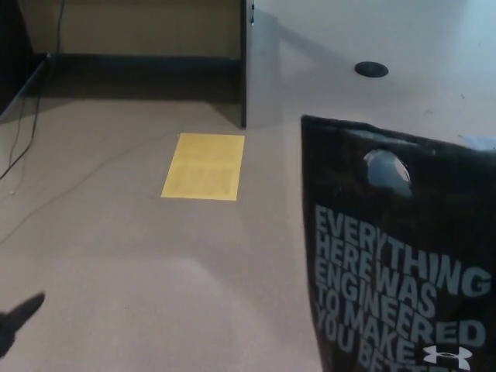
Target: A person is holding a plastic bag and the robot extends its left hand to grab the bag by hooking its thumb into the holes at the top and brings its hand down by its side. Then it extends its arm again to hand the plastic bag back to the person.
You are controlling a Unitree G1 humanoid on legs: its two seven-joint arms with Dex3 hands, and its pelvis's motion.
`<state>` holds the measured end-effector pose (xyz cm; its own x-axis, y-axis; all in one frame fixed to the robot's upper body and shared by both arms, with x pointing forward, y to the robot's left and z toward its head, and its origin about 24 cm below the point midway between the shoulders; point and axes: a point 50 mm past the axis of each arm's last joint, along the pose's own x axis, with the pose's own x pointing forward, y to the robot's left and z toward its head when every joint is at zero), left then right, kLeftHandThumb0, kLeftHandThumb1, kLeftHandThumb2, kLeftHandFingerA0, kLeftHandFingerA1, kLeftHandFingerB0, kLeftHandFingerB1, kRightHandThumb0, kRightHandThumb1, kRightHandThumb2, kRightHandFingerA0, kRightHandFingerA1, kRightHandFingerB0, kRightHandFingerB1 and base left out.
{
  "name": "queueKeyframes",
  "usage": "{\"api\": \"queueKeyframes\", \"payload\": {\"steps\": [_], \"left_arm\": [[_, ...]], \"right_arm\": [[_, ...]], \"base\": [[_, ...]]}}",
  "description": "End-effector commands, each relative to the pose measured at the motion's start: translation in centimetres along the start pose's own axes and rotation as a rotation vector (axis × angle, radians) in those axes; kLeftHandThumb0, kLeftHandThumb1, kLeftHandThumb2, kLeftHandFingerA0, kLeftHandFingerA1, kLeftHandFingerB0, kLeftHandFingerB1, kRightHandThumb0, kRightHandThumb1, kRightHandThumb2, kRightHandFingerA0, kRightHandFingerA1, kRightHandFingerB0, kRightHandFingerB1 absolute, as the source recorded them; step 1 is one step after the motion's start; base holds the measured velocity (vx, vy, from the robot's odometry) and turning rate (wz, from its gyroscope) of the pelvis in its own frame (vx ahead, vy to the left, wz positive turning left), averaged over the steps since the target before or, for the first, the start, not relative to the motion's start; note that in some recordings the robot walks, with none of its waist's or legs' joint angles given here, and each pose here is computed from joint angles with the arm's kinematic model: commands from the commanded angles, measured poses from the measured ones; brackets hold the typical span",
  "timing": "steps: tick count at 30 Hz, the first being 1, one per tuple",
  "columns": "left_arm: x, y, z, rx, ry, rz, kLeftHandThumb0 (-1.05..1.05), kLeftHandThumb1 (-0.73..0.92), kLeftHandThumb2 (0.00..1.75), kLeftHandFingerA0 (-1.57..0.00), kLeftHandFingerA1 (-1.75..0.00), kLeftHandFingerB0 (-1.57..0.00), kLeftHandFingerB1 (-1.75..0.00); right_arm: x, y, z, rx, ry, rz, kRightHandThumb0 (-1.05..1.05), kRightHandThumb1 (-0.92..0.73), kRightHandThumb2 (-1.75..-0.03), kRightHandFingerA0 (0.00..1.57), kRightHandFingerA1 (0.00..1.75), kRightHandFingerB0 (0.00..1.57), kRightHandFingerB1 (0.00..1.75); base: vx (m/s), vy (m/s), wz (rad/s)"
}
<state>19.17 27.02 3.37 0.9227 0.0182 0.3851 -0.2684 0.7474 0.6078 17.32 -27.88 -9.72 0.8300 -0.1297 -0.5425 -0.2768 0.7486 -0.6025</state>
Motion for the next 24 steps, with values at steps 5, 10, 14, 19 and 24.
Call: {"api": "queueKeyframes", "payload": {"steps": [5, 10, 14, 19, 24], "left_arm": [[7.0, 2.4, 12.2, 0.010, -0.525, 0.090, -0.48, 0.51, 0.56, -0.31, -0.31, -0.27, -0.30], [8.8, 1.8, 15.7, 0.042, -0.602, 0.071, -0.27, 0.31, 0.88, -0.07, -0.51, -0.07, -0.49], [10.1, 1.4, 18.1, 0.040, -0.669, 0.068, -0.59, 0.40, 0.68, -0.07, -0.35, -0.10, -0.32], [11.2, 0.7, 20.2, 0.027, -0.692, 0.057, -0.62, 0.41, 0.68, -0.07, -0.36, -0.11, -0.33], [11.4, -0.2, 21.2, 0.075, -0.703, 0.033, -0.64, 0.44, 0.71, -0.07, -0.36, -0.10, -0.33]], "right_arm": [[-0.4, -0.4, -0.6, -0.022, -0.006, -0.008, -0.30, -0.69, -0.61, 0.80, 0.52, 0.65, 0.45], [-0.5, -0.2, -0.7, -0.007, 0.005, -0.003, -0.29, -0.69, -0.61, 0.80, 0.52, 0.64, 0.45], [-0.5, -0.3, -0.7, -0.001, 0.004, -0.013, -0.30, -0.68, -0.61, 0.81, 0.53, 0.66, 0.46], [-0.6, -0.2, -0.8, -0.013, 0.008, -0.010, -0.29, -0.69, -0.61, 0.80, 0.52, 0.65, 0.46], [-0.7, -0.2, -0.9, -0.009, 0.004, -0.008, -0.29, -0.68, -0.60, 0.81, 0.52, 0.65, 0.46]], "base": [[0.00, 0.000, 0.00], [0.00, 0.000, 0.00], [0.00, 0.000, 0.00], [0.00, 0.000, 0.00], [0.00, 0.000, 0.00]]}}
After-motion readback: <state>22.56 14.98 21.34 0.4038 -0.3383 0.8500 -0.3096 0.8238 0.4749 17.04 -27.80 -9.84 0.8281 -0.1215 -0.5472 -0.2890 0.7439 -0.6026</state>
